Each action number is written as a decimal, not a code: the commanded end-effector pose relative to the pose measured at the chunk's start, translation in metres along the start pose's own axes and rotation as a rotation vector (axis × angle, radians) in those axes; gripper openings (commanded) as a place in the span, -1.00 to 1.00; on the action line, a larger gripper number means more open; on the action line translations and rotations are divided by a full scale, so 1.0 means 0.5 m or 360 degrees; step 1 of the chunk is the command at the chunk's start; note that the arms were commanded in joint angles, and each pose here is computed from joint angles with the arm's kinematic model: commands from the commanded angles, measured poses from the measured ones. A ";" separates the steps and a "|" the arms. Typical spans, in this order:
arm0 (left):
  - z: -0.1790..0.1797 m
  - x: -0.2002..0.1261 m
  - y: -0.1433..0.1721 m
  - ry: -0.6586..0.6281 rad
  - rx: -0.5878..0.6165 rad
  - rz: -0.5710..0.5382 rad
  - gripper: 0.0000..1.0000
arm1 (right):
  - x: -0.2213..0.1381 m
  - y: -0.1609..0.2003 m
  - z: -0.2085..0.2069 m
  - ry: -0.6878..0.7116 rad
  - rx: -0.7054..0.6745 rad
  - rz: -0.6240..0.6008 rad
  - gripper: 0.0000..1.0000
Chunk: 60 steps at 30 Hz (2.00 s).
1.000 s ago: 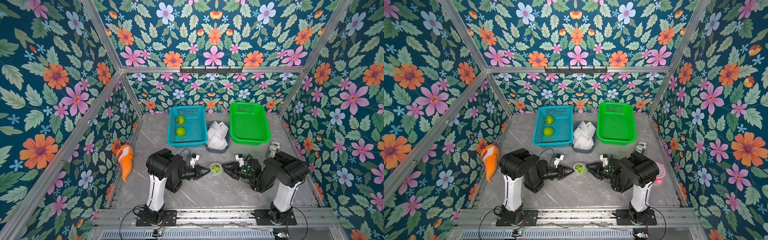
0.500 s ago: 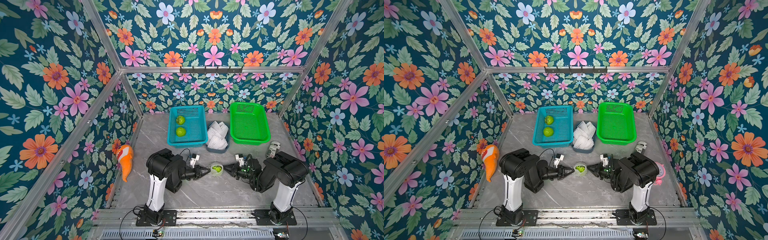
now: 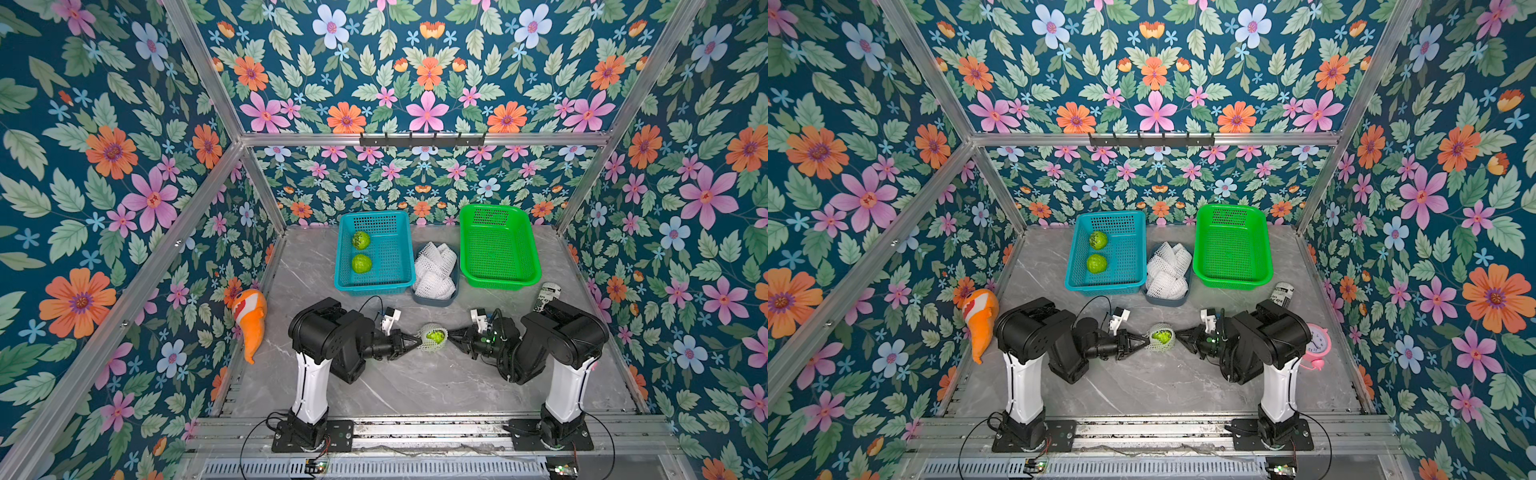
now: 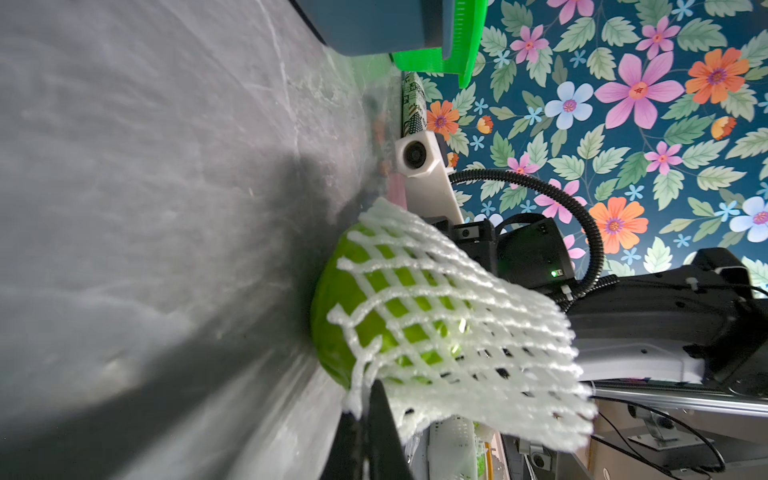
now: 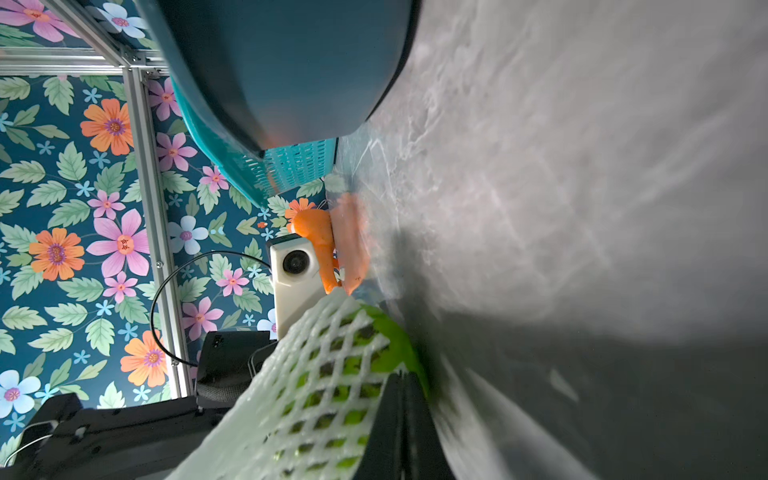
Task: Sleeve custard apples in foam nets
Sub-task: Put on the foam net on the custard apple.
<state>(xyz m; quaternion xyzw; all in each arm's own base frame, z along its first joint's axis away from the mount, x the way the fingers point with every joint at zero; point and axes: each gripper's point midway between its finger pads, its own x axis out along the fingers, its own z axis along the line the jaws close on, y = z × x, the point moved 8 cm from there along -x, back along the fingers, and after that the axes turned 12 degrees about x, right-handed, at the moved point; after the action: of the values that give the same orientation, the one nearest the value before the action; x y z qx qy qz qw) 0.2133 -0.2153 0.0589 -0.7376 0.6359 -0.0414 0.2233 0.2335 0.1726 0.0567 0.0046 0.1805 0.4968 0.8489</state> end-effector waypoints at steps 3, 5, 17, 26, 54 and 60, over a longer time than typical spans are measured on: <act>0.041 -0.005 0.021 -0.0283 -0.0057 0.0111 -1.00 | 0.002 -0.002 0.005 -0.0007 -0.0016 -0.0019 -1.00; 0.044 -0.004 0.021 -0.0339 -0.0049 0.0129 -1.00 | 0.001 -0.003 0.005 0.0015 -0.0019 -0.0029 -1.00; 0.054 0.016 0.003 -0.0578 0.0004 0.0235 -1.00 | -0.005 0.004 0.042 0.0299 -0.0218 -0.0053 -1.00; 0.058 0.026 0.002 -0.0581 -0.0002 0.0247 -1.00 | 0.006 0.002 0.051 0.0443 -0.0295 -0.0054 -1.00; 0.055 0.027 0.008 -0.0564 0.0006 0.0256 -1.00 | -0.041 -0.001 0.101 0.0549 -0.0439 -0.0196 -0.56; 0.055 0.026 0.009 -0.0564 0.0006 0.0257 -1.00 | -0.052 0.016 0.146 0.0449 -0.0537 -0.0155 -0.21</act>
<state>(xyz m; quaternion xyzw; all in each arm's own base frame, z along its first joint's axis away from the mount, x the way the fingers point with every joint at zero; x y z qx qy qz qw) 0.2291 -0.2314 0.0537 -0.6935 0.6521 0.0392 0.3037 0.2389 0.1636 0.1257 -0.2063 0.2288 0.4610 0.8322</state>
